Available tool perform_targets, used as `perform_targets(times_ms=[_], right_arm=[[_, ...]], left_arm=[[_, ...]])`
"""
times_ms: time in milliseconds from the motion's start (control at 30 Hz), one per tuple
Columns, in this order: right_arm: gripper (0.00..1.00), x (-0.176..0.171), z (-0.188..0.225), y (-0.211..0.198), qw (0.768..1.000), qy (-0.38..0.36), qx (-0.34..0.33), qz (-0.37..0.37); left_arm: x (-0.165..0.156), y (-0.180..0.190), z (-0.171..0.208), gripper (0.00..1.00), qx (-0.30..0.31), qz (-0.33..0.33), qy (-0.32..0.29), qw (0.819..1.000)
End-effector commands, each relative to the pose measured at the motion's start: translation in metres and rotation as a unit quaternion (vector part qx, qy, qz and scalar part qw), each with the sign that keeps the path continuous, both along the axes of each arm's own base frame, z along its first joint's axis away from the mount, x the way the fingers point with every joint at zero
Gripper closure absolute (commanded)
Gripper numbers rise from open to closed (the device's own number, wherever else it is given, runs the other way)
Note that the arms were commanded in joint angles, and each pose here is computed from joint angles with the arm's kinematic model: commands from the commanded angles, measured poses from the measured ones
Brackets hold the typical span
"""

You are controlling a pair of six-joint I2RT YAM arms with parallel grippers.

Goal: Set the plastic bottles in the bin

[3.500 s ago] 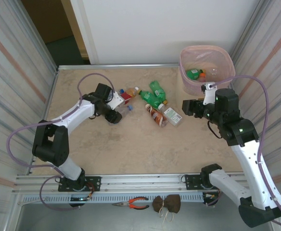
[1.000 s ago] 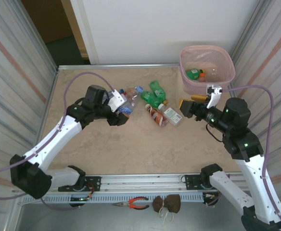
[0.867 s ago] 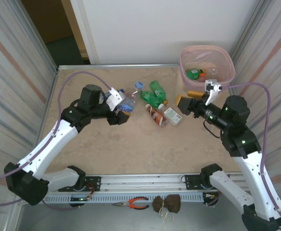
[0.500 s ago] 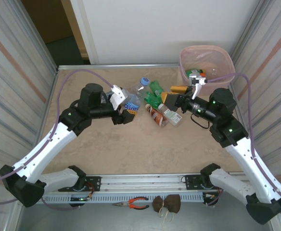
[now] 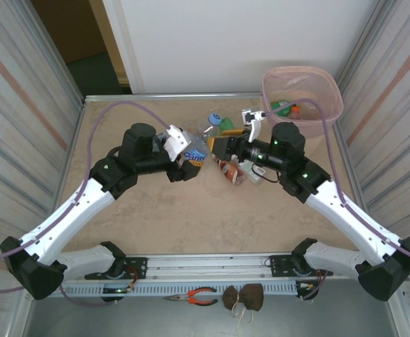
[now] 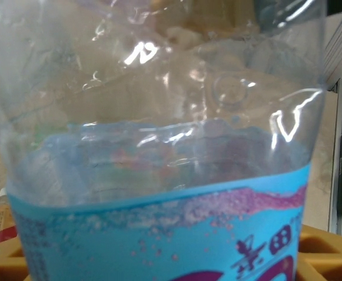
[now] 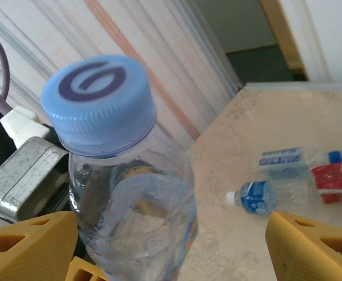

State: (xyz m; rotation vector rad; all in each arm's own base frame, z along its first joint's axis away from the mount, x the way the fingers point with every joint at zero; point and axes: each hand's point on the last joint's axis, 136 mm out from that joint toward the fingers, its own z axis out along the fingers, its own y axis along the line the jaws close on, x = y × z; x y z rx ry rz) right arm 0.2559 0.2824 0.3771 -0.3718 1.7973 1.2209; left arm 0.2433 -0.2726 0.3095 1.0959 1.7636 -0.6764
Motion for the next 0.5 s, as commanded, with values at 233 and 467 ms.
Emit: perform_targets(times_ms=[233, 467], right_arm=[[0.24, 0.006, 0.021, 0.016, 0.999, 0.002, 0.037, -0.019], [0.36, 0.010, 0.021, 0.017, 0.999, 0.006, 0.042, -0.027]], left_arm=[[-0.001, -0.005, -0.010, 0.38, -0.003, 0.002, -0.010, 1.000], [-0.001, -0.006, -0.012, 0.38, -0.002, 0.001, -0.013, 1.000]])
